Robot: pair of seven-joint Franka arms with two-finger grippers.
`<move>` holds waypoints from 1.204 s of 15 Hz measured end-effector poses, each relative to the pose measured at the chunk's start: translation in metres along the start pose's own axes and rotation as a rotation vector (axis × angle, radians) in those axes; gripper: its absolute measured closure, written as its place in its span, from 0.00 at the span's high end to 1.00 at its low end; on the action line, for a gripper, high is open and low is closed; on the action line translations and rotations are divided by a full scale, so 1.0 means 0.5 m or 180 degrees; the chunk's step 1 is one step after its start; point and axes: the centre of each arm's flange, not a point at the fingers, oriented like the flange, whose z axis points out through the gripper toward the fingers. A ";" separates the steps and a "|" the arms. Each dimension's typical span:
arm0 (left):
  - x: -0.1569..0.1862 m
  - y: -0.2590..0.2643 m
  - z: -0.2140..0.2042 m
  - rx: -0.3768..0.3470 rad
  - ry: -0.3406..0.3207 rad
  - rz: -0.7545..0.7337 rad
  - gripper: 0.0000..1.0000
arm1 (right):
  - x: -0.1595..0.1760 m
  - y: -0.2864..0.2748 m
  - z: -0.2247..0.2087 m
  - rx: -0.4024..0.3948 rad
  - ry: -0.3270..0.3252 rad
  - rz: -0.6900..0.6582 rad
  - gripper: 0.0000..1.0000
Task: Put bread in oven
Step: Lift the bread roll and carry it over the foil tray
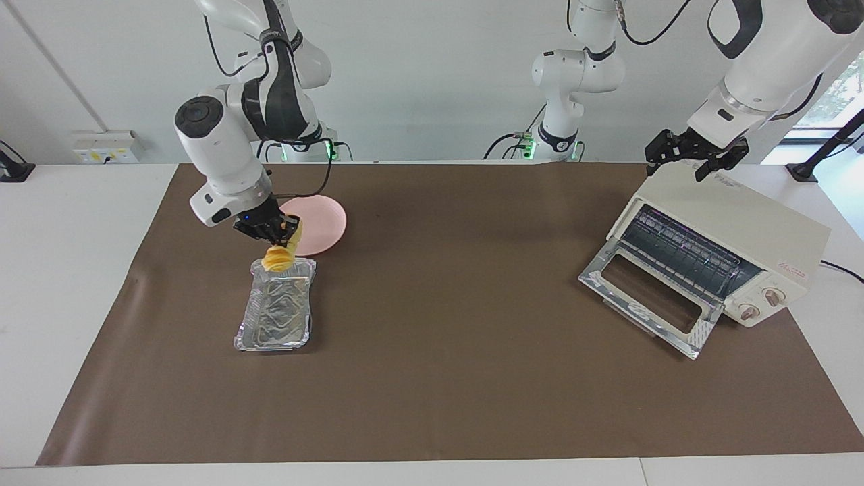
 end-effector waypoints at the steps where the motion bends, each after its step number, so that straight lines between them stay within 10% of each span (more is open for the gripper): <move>1: 0.000 0.000 0.000 0.0000 0.0000 0.0000 1.00 | 0.011 0.000 0.014 0.0003 0.0023 -0.0041 0.09; 11: 0.000 0.000 0.000 0.0000 0.0000 0.0000 1.00 | 0.014 0.013 0.191 -0.0028 -0.0143 -0.0109 0.09; 18: 0.000 0.000 0.000 0.0000 0.0000 0.0000 1.00 | 0.037 0.028 0.118 -0.0026 -0.0128 -0.0246 0.71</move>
